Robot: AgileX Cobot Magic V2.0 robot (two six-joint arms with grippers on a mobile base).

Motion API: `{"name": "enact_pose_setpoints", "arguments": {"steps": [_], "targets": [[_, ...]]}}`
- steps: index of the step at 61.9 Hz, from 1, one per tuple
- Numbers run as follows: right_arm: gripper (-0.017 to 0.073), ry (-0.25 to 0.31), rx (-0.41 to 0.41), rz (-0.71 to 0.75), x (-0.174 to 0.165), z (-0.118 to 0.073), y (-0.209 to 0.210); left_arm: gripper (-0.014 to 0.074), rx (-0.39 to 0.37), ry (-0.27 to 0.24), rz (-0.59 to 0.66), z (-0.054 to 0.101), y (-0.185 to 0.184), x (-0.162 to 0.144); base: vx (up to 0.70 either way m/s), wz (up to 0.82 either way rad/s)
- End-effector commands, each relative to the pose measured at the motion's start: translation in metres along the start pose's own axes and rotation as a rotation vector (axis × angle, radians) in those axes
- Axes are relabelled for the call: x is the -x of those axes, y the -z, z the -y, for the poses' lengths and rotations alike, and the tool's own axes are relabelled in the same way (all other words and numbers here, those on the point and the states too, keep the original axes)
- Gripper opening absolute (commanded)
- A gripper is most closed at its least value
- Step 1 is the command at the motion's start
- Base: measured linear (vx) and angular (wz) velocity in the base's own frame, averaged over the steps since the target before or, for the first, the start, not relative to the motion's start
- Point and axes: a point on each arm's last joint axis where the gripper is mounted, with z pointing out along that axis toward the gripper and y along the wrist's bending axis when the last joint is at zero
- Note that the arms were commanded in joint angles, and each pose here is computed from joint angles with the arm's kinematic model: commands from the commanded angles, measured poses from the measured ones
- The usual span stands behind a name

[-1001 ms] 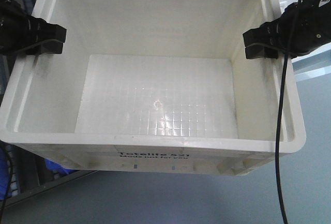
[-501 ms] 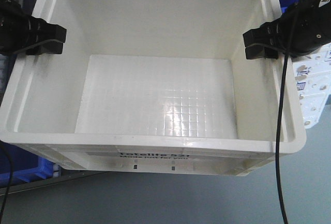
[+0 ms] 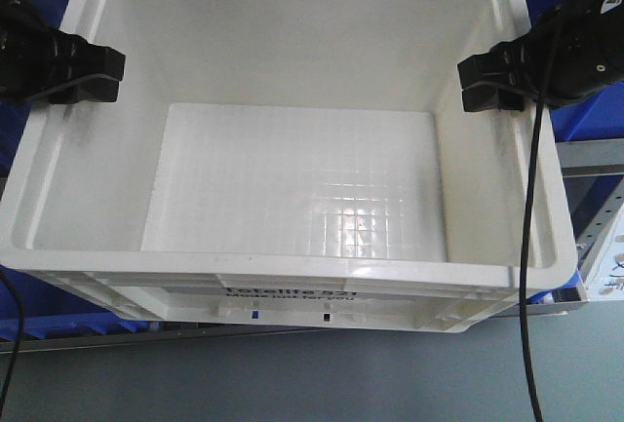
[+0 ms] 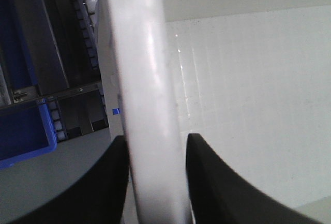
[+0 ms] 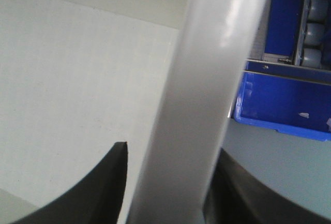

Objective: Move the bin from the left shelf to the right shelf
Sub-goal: 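Hold the tote with both grippers while the base approaches the blue-bin shelf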

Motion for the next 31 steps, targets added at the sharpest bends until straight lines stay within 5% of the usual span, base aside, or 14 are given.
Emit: {"name": "enact_pose_setpoints", "arguments": {"steps": [1, 31], "targets": [[-0.0004, 0.033, -0.034, 0.158, 0.0142, -0.0003, 0.0248, -0.0005, -0.035, -0.043, 0.164, 0.0101, 0.0282, 0.0126, 0.13, 0.18], [-0.0004, 0.033, -0.034, 0.158, 0.0142, -0.0003, 0.0248, -0.0005, -0.035, -0.043, 0.164, 0.0101, 0.0282, 0.0126, 0.16, 0.06]]}}
